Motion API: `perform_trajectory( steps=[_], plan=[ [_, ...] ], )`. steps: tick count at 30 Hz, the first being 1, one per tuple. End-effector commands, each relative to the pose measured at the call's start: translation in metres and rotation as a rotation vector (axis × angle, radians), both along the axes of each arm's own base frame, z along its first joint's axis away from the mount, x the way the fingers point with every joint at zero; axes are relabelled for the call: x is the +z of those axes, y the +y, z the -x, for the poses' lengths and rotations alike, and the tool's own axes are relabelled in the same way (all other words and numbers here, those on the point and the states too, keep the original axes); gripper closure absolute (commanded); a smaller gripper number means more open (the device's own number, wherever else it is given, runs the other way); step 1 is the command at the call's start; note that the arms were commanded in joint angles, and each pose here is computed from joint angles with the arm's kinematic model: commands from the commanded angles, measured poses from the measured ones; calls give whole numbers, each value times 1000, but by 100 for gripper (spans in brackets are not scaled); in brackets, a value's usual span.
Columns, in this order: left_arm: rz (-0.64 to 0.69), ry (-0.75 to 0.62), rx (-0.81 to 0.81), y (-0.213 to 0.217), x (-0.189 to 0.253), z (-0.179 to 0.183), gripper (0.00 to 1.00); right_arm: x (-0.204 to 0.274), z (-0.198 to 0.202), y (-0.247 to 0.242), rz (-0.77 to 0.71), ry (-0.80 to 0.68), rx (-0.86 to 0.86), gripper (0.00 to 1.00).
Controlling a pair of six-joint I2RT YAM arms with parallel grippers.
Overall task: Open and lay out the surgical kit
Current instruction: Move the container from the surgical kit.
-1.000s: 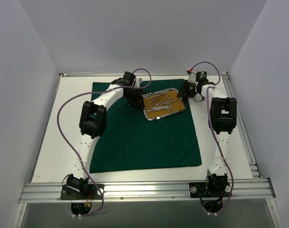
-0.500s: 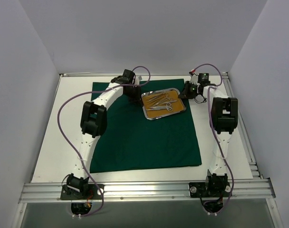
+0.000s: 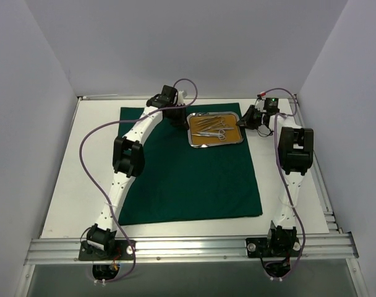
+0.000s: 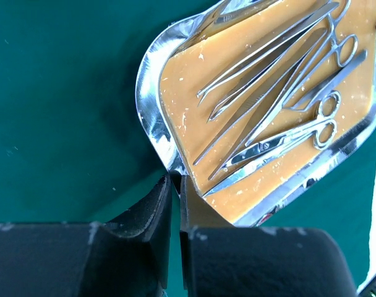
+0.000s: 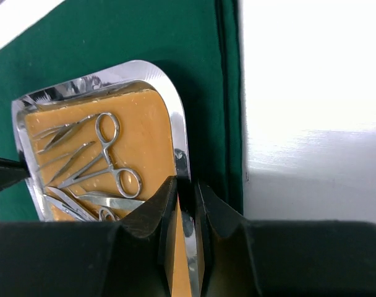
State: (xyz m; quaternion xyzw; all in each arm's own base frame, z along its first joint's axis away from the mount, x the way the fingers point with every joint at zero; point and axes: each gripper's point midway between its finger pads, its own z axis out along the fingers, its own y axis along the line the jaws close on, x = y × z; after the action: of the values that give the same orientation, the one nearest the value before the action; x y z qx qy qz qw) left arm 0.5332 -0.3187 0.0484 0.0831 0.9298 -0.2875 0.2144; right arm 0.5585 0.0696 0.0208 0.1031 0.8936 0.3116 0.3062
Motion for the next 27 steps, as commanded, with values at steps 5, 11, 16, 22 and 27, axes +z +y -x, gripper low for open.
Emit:
perform_trajectory(
  steps=[5, 11, 16, 22, 27],
  plan=[
    [33, -198, -8, -9, 33, -37, 96, 29, -27, 9, -117, -80, -125, 100],
    [29, -237, 9, -7, 33, -47, 91, 29, -22, 4, -110, -102, -192, 100],
    [26, -238, 8, -8, 26, -49, 88, 33, -20, 0, -105, -119, -217, 100],
    [20, -221, -3, -7, 19, -46, 84, 34, -22, -2, -82, -113, -211, 100],
    [8, -209, -8, -5, 16, -42, 82, 40, -25, -2, -72, -130, -200, 98]
  ],
)
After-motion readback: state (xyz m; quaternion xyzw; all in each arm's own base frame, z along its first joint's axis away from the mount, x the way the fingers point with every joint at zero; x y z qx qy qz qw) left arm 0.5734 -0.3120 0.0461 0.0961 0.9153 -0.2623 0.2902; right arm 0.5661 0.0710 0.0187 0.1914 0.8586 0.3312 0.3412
